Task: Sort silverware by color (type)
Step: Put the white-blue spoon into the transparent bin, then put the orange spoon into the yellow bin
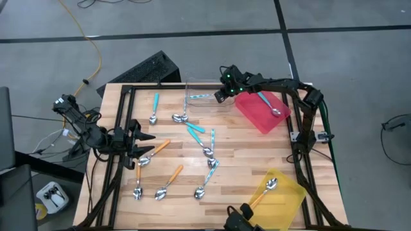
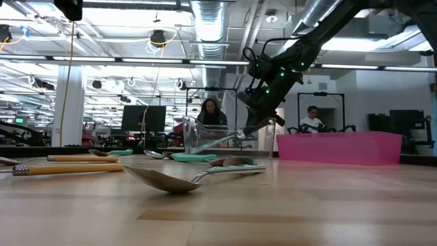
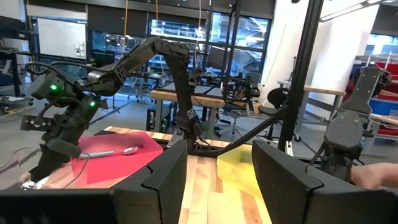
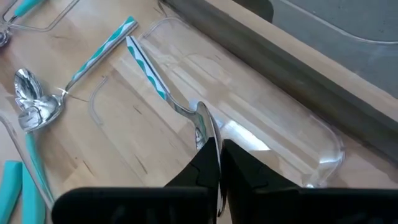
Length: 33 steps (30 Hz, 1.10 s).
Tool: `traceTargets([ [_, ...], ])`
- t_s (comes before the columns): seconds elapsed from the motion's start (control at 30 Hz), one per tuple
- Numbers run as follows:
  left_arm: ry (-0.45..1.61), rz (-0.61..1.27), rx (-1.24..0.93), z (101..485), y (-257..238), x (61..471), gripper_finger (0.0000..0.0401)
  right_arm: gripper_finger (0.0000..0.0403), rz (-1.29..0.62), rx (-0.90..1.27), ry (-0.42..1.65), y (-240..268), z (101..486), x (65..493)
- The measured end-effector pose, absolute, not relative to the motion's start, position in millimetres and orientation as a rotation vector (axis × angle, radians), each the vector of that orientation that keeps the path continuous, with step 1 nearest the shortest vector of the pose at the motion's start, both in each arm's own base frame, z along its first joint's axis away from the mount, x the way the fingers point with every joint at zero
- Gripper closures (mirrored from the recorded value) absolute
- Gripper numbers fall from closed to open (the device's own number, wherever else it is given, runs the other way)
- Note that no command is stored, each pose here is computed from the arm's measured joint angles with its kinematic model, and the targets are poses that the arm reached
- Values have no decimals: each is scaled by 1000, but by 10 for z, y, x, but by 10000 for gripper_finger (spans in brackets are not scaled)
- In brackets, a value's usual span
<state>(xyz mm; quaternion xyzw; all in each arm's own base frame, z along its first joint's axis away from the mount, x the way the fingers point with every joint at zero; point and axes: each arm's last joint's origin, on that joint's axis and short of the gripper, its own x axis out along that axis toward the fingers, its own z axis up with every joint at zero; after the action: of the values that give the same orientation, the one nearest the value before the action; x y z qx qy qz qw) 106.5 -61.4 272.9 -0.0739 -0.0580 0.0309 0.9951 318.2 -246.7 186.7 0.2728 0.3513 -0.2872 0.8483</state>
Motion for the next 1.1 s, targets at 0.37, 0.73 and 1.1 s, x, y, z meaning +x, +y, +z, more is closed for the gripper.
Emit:
traceTargets([
  [0.37,-116,62,-148,2728,-614,1065,234,334,-602,557,760,-2457,1855,3179],
  [0.73,-116,62,-148,2728,-614,1065,234,301,-584,523,756,-2442,1863,3203],
  [1.1,-84,137,-159,2687,-595,1067,234,253,-567,464,669,-2448,2361,3191],
])
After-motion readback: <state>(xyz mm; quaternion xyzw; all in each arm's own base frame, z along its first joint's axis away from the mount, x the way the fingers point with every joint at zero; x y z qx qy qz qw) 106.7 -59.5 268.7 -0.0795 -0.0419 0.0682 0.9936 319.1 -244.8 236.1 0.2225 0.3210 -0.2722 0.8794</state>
